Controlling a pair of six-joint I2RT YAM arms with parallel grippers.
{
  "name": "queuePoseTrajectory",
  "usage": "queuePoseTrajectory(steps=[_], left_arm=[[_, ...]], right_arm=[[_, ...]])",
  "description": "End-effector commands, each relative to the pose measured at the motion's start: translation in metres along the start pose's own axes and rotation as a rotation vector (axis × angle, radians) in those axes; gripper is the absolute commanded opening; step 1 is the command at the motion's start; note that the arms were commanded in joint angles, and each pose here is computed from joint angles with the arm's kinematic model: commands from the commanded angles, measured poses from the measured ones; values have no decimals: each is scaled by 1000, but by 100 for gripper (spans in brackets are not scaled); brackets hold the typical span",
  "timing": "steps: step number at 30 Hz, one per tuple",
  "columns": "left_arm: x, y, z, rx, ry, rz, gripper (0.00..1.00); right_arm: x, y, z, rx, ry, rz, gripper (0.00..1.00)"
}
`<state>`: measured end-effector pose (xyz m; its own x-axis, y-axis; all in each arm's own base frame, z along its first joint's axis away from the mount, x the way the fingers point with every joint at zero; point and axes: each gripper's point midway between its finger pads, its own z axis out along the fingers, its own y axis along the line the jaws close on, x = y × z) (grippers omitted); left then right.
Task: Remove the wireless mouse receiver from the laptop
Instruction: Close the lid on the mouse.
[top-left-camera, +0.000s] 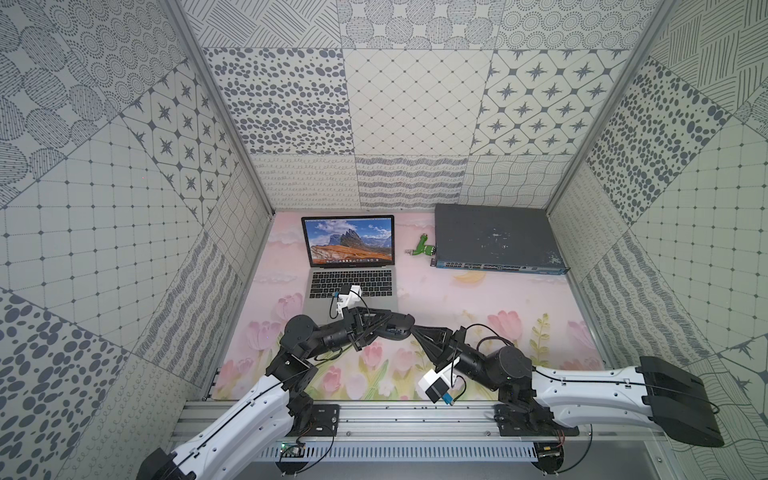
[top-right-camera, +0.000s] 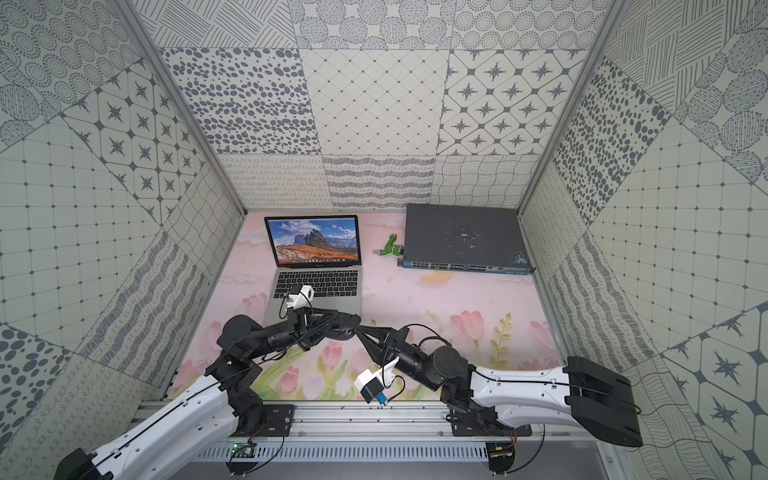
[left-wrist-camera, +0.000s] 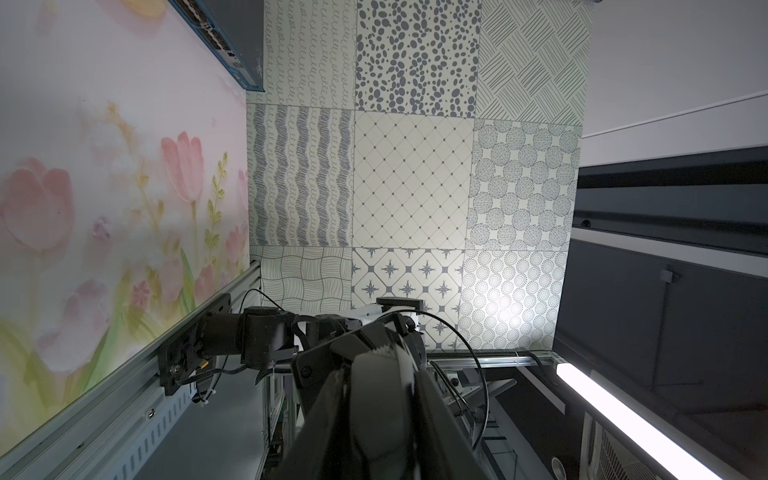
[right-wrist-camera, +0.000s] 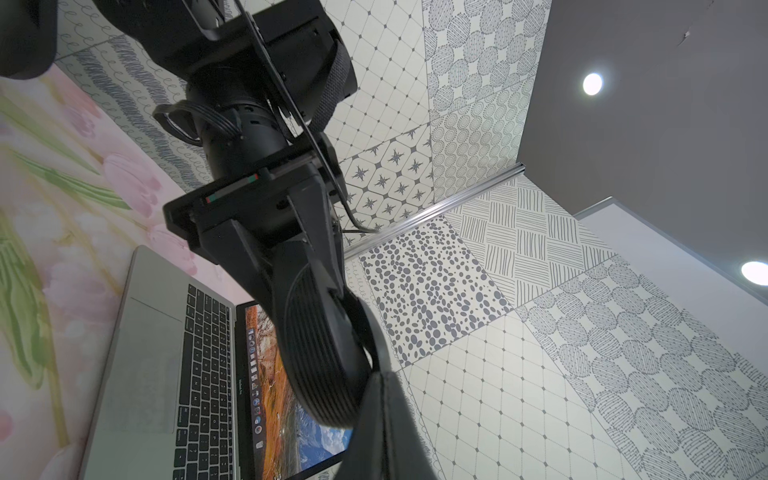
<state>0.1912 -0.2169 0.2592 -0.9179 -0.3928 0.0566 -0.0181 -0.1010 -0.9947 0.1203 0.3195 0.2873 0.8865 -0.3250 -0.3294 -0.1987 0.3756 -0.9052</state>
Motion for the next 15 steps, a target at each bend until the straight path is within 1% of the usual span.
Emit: queuePoseTrajectory(steps=[1,8,15], left_arm=[[10,-14,0,49,53,72,14],[10,-14,0,50,57,74,14],[9,-15,1,56,53,75,14]], right_arm=[[-6,-14,2,23,-20,13,3],[-9,-12,-2,4,-39,26,3],[-13,-22,-10,29,-61,67,13]])
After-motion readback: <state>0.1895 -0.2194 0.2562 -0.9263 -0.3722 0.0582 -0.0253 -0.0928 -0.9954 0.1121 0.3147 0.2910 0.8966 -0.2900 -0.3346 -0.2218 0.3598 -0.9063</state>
